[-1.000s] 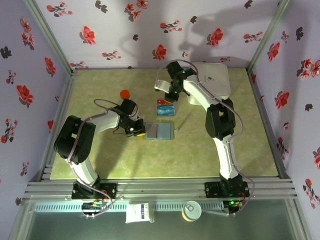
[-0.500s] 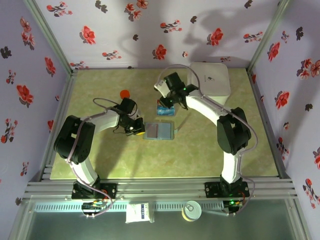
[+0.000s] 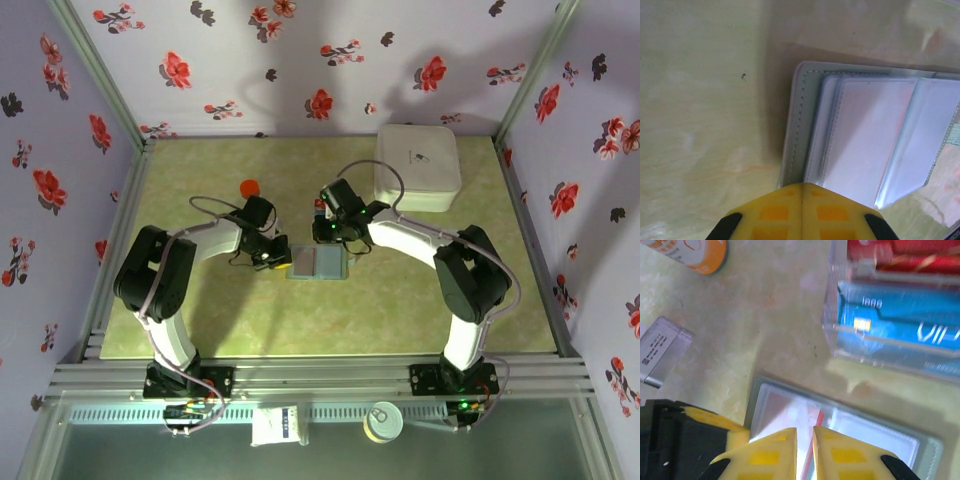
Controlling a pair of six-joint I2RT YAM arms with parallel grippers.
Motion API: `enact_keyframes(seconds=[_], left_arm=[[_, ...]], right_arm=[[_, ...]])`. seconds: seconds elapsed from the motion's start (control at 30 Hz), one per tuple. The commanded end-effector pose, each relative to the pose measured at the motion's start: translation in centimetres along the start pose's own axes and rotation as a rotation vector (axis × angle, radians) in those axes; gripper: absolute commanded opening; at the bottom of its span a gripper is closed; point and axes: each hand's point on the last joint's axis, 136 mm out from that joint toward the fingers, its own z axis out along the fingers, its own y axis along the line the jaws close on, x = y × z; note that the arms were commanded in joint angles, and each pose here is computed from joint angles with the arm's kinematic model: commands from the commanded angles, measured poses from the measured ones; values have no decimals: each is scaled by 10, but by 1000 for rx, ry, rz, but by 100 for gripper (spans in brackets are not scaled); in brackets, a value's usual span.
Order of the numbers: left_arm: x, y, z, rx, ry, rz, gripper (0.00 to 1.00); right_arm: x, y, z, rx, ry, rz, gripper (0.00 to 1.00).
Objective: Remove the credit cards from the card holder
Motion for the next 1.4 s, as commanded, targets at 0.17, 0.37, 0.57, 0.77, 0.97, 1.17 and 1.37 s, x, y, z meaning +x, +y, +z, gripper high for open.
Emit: enact_keyframes(seconds=[0.17,0.37,0.57,0.77,0.97,1.17,1.37], left_arm=[[4,1,2,19,27,9,0],[5,1,1,22,21,5,0],[7,3,2,21,26,-2,0],[9,2,3,26,28,-4,0],[10,3,3,27,25,-4,0],[8,2,4,27,25,-8,0],[10,5,5,18,36,-4,0]], right_arm=[[29,18,8,-109,108,206,22],[42,18,20,-124,152,243,27],[51,19,29,-138,196,265,29],[60,19,37,-133,229,274,28],[64,18,42,-125,241,268,28],[67,11,45,-79,259,248,27],[69,2,44,-24,264,224,27]])
